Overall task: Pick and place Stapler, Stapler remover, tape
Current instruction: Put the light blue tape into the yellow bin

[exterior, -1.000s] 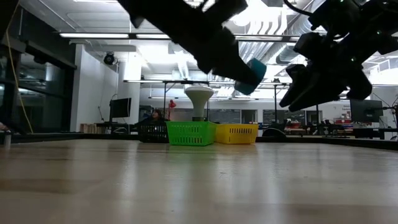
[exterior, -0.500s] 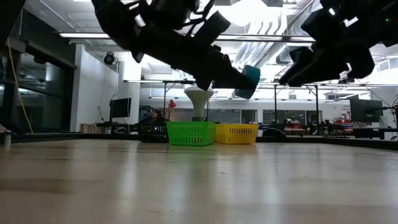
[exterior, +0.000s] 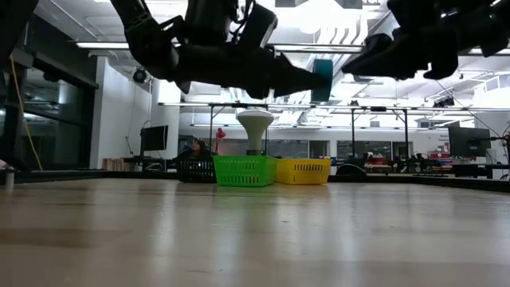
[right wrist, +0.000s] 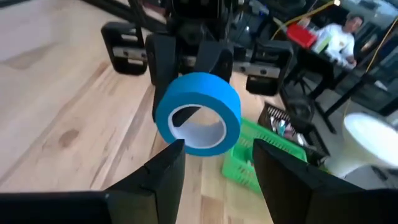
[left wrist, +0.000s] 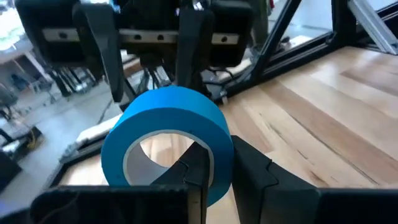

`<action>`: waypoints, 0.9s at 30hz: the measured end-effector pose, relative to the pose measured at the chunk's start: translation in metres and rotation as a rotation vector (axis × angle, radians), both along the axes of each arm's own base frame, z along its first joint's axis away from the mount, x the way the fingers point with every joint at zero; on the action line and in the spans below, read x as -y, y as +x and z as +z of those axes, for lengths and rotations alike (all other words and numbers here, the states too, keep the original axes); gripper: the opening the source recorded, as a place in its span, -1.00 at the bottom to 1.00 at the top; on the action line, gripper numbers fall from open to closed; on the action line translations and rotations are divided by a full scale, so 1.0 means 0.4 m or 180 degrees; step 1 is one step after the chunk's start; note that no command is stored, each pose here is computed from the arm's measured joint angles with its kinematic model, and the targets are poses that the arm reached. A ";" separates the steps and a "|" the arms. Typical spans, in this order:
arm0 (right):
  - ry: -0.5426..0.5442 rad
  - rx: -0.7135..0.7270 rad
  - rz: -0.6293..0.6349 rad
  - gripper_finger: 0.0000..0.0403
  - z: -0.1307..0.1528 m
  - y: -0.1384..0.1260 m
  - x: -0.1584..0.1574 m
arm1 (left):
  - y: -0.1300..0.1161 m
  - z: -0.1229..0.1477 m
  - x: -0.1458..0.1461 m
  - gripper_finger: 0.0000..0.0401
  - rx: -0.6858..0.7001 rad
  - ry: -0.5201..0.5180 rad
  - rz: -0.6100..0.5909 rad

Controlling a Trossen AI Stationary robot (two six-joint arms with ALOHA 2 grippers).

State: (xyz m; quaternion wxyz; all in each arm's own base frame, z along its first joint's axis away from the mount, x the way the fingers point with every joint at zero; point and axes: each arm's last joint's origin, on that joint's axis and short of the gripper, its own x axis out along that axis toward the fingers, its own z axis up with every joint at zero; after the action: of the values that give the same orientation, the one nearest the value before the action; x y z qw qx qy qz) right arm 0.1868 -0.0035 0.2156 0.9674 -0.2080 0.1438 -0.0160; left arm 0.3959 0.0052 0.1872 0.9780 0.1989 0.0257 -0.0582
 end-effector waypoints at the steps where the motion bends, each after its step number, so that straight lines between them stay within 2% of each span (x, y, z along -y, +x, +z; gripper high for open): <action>1: -0.0009 0.0032 0.0023 -0.11 0.002 0.001 0.000 | 0.000 0.002 0.000 -0.80 0.0032 0.0029 -0.0017; 5: -0.0011 0.0100 0.0122 -0.11 0.003 0.010 -0.003 | 0.000 0.012 0.005 -0.80 0.0167 0.0082 -0.0152; 18: -0.0065 0.0308 0.0134 -0.11 -0.014 0.062 -0.002 | 0.000 0.018 0.007 -0.80 0.0255 0.0104 -0.0190; 27: -0.0261 0.0466 0.0092 -0.11 -0.012 0.078 0.000 | 0.000 0.018 0.009 -0.80 0.0258 0.0098 -0.0300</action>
State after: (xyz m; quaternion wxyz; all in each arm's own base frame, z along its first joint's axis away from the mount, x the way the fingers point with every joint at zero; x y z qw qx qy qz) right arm 0.2178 -0.0035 0.2110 0.9661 -0.2478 0.0689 -0.0230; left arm 0.3958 0.0014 0.1946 0.9712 0.2171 -0.0224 -0.0956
